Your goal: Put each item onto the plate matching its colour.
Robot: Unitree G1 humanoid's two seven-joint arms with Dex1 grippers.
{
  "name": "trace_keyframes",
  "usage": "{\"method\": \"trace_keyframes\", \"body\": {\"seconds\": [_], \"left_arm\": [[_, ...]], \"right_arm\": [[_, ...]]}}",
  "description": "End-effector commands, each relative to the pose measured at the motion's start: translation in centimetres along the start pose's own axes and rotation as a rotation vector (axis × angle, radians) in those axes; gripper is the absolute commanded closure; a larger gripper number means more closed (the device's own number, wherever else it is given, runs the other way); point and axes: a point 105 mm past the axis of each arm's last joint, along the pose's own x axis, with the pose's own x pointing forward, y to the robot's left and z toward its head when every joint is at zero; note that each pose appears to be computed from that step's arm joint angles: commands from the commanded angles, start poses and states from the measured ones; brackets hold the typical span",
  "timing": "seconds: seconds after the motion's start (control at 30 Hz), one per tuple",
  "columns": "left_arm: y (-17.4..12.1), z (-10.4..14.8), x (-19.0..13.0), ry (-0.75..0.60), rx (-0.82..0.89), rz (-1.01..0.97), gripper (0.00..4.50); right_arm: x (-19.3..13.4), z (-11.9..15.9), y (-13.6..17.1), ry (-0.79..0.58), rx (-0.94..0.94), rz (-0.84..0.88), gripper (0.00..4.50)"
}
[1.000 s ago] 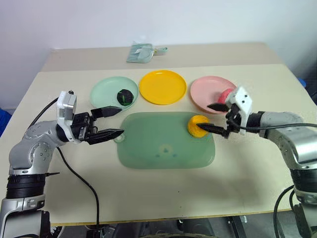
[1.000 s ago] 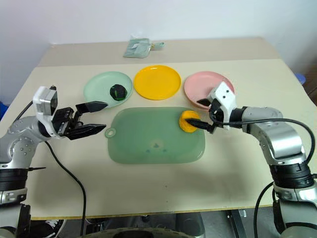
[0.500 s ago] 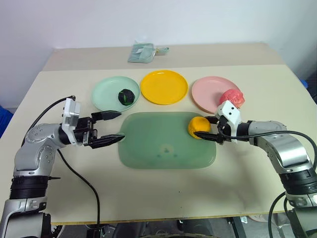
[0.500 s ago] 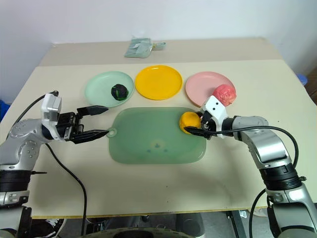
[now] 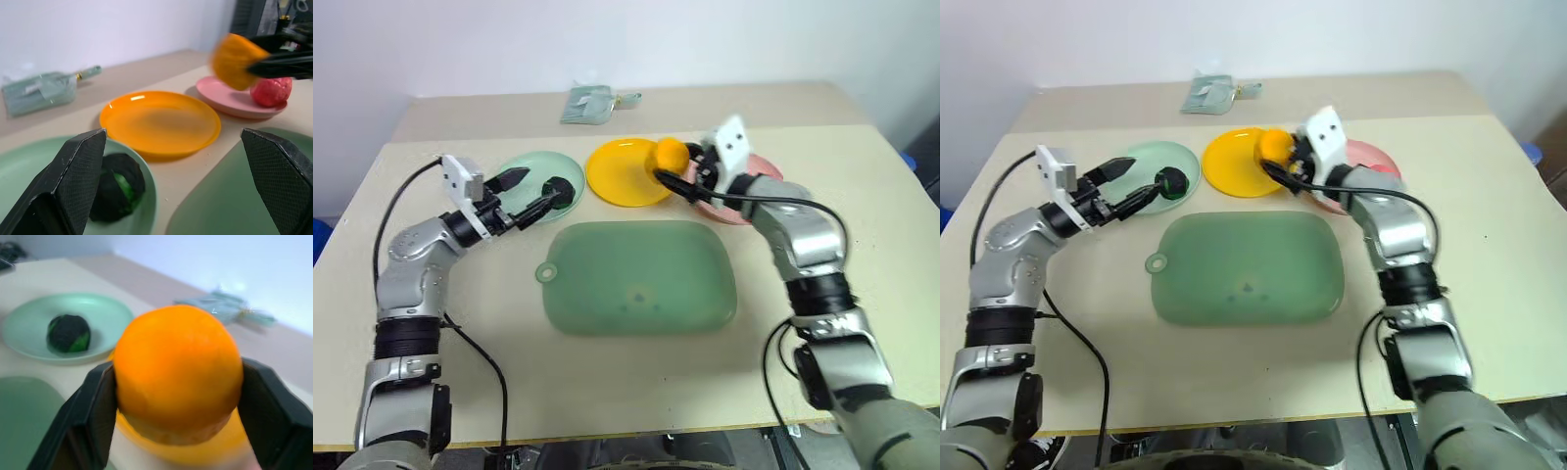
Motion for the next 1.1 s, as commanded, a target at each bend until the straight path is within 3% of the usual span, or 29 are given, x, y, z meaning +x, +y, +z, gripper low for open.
{"method": "trace_keyframes", "body": {"seconds": [0.03,0.1,0.17,0.23,0.43,0.53,0.6,0.7,0.87,1.1], "left_arm": [[-0.6,1.5,0.2,-0.032,0.064,-0.003,0.00],[-1.0,1.6,0.1,-0.034,0.067,-0.005,0.00],[-1.2,1.6,-0.2,-0.030,0.077,-0.008,0.00],[-1.1,1.4,-0.7,-0.018,0.087,0.000,0.00],[-0.9,1.0,-2.2,-0.024,0.085,-0.016,0.00],[-2.2,1.7,-2.9,-0.064,0.040,-0.137,0.00],[-2.9,1.9,-3.9,-0.060,0.011,-0.217,0.00],[-2.9,1.6,-5.1,-0.015,-0.001,-0.272,0.00],[-2.6,1.1,-6.0,0.039,0.036,-0.296,0.00],[-2.6,1.2,-5.7,0.056,0.043,-0.338,0.00]], "right_arm": [[2.3,1.3,-0.8,-0.040,-0.074,-0.074,1.68],[3.3,1.0,-0.8,-0.033,-0.066,-0.081,1.68],[3.7,0.6,-0.7,-0.024,-0.060,-0.079,0.61],[3.9,0.7,-0.9,-0.034,-0.074,-0.087,0.09],[2.6,3.5,-2.1,-0.190,-0.001,-0.104,0.09],[0.2,4.6,-1.0,-0.267,0.100,0.041,0.09],[-2.1,5.1,0.6,-0.302,0.064,0.152,0.09],[-6.0,4.6,2.6,-0.286,0.032,0.281,0.09],[-11.7,1.8,3.9,-0.144,0.033,0.375,0.09],[-15.5,-0.9,3.8,0.040,0.005,0.308,0.09]]}}
